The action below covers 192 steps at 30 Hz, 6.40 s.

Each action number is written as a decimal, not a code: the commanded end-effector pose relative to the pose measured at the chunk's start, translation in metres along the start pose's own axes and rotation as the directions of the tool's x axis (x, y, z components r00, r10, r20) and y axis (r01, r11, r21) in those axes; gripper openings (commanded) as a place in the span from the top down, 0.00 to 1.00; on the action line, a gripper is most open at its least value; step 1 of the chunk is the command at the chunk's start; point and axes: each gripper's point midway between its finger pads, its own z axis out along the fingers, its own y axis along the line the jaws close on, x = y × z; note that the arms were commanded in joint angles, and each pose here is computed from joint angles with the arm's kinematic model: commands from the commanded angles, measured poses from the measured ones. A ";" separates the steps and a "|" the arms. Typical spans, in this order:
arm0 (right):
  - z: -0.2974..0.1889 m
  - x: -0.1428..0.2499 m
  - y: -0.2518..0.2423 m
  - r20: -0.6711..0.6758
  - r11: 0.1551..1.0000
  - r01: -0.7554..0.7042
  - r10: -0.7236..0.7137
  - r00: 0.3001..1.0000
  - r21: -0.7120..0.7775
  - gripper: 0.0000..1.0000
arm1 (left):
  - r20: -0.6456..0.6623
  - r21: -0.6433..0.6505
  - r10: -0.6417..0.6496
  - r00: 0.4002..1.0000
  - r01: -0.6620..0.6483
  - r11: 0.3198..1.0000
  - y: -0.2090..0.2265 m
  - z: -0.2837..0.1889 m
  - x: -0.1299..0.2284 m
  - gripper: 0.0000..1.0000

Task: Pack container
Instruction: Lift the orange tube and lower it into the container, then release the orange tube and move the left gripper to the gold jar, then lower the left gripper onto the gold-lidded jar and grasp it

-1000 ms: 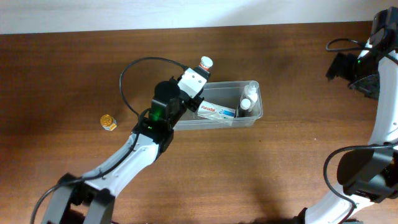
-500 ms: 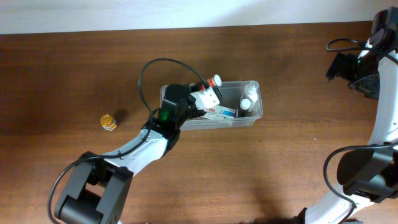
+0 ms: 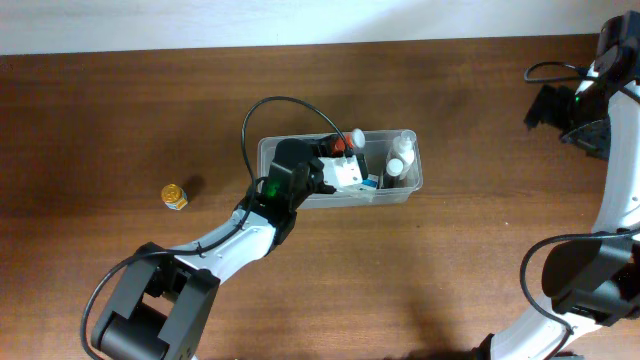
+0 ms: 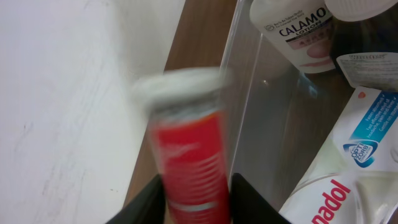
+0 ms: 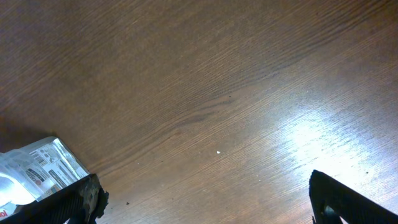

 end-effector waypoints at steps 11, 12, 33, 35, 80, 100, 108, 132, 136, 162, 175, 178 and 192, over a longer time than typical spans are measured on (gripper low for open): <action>0.001 -0.001 0.001 0.001 1.000 -0.010 0.010 1.000 -0.003 0.02 | 0.021 -0.027 -0.089 0.996 0.090 0.996 0.009 0.004 -0.006 0.34; 0.001 -0.001 0.001 0.001 1.000 -0.010 0.010 1.000 -0.002 0.02 | 0.017 -0.050 -0.133 0.991 0.133 0.990 0.014 0.003 -0.005 0.29; 0.001 -0.001 0.001 0.001 1.000 -0.010 0.010 1.000 -0.003 0.02 | 0.027 -0.624 -0.903 0.428 0.713 0.319 0.129 -0.183 0.091 0.01; 0.001 -0.001 0.001 0.001 1.000 -0.010 0.010 1.000 -0.003 0.02 | 0.001 -0.680 -0.951 0.311 0.697 0.227 0.122 -0.214 0.130 0.01; 0.001 -0.001 0.001 0.001 1.000 -0.010 0.010 1.000 -0.003 0.02 | -0.207 -0.702 -0.938 -0.277 0.710 -0.055 0.006 -0.183 0.284 0.01; 0.001 -0.001 0.001 0.001 1.000 -0.010 0.010 1.000 -0.003 0.02 | -0.256 -0.696 -0.930 -0.265 0.718 -0.013 -0.014 -0.160 0.308 0.06; 0.001 -0.001 0.001 0.001 1.000 -0.010 0.010 1.000 -0.003 0.02 | -0.262 -0.698 -0.926 -0.271 0.716 -0.012 -0.017 -0.159 0.310 0.16; 0.001 -0.001 0.001 0.001 1.000 -0.010 0.010 1.000 -0.003 0.02 | -0.265 -0.647 -0.925 -0.272 0.761 -0.038 -0.004 -0.151 0.297 0.52; 0.001 -0.001 0.001 0.001 1.000 -0.010 0.010 1.000 -0.003 0.02 | -0.273 -0.649 -0.921 -0.277 0.760 -0.036 0.000 -0.152 0.296 0.53; 0.001 -0.001 0.001 0.001 1.000 -0.010 0.010 1.000 -0.003 0.02 | -0.389 -0.641 -0.898 -0.208 0.760 0.102 -0.013 -0.159 0.303 0.34; 0.001 -0.001 0.001 0.001 1.000 -0.010 0.010 1.000 -0.003 0.01 | -0.422 -0.644 -0.873 -0.243 0.759 0.101 -0.033 -0.152 0.314 0.39; 0.001 -0.001 0.001 0.001 1.000 -0.010 0.010 1.000 -0.003 0.02 | -0.416 -0.643 -0.878 -0.237 0.759 0.100 -0.031 -0.150 0.314 0.55; 0.001 -0.001 0.001 0.001 1.000 -0.010 0.010 1.000 -0.003 0.02 | -0.405 -0.586 -0.895 -0.187 0.805 0.097 0.031 -0.136 0.284 0.59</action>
